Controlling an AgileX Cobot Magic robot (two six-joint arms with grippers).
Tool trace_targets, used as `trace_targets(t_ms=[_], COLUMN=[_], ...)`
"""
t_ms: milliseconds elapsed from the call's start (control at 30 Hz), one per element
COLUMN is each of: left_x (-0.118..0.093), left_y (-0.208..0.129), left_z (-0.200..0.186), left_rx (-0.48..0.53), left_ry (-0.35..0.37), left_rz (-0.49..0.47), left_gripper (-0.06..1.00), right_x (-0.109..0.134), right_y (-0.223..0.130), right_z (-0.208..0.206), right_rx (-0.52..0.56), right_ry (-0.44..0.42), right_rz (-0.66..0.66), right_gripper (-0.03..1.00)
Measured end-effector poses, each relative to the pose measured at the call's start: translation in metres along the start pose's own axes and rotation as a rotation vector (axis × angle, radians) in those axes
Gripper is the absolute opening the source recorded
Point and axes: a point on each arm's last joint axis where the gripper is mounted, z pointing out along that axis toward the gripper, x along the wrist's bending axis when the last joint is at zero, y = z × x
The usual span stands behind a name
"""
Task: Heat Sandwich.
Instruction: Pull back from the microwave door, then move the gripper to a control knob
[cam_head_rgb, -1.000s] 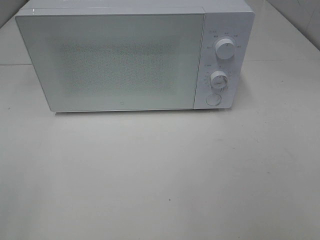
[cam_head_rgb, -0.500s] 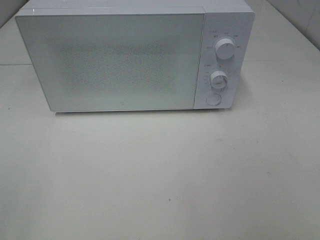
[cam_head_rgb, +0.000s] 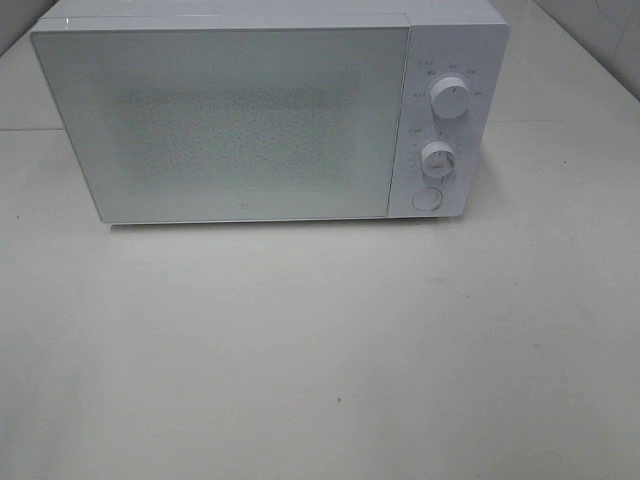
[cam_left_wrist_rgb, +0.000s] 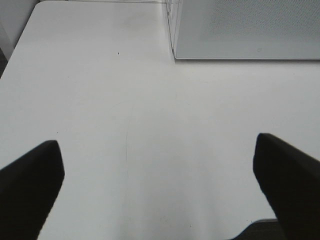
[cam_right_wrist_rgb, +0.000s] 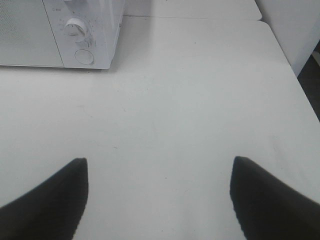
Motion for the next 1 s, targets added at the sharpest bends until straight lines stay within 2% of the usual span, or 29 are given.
trace_targets(t_ms=[600,800,1000], left_x=[0.0,0.0,0.0], left_y=[0.0,0.0,0.0], left_z=[0.0,0.0,0.0], left_rx=[0.0,0.0,0.0], left_ry=[0.0,0.0,0.0], left_rz=[0.0,0.0,0.0], left_gripper=[0.97,0.97,0.97], right_x=[0.0,0.0,0.0], right_y=[0.001,0.015,0.021], right_z=[-0.001,-0.009,-0.006], right_rx=[-0.005,-0.126,-0.147], right_ry=[0.002,0.004,0.005], right_rz=[0.002,0.004,0.003], right_gripper=[0.76,0.76,0.76])
